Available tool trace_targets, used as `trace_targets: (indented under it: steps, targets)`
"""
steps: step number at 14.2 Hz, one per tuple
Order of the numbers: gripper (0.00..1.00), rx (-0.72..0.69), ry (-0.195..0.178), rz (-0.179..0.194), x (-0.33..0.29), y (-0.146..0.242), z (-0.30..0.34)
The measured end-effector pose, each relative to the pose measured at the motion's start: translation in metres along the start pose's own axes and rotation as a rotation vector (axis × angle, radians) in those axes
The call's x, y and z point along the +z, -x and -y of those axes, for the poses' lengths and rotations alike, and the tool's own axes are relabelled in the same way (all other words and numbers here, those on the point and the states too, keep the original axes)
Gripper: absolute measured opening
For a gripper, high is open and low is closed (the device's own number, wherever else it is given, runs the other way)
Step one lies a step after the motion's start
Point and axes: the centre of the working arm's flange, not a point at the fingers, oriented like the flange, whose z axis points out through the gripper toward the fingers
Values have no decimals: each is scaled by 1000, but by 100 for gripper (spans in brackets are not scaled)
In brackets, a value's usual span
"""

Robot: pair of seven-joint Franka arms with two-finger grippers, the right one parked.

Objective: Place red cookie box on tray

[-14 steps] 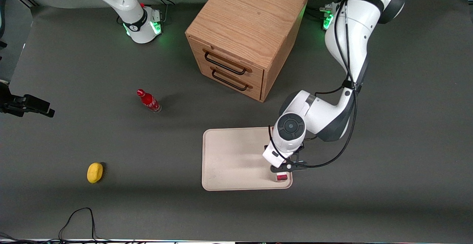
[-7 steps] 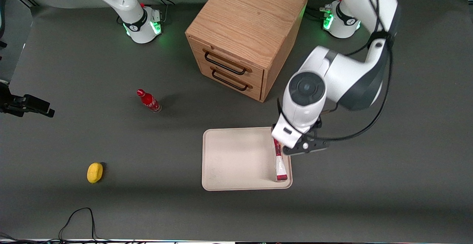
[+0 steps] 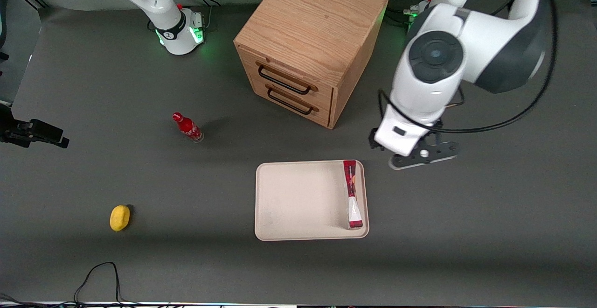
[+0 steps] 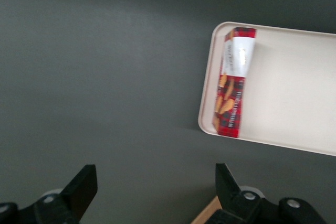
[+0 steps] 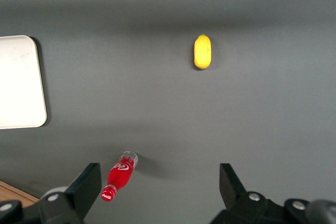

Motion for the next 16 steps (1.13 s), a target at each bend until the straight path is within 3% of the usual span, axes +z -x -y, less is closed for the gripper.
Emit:
trace_targets:
  steps: [2,7,11,16]
  targets:
    - [100,11,-1,-5,3,-1,50]
    - [100,71,23,29,3,-6,161]
    - [100,84,31,34,9,-15,210]
    - [100,93,75,23,8,-27,264]
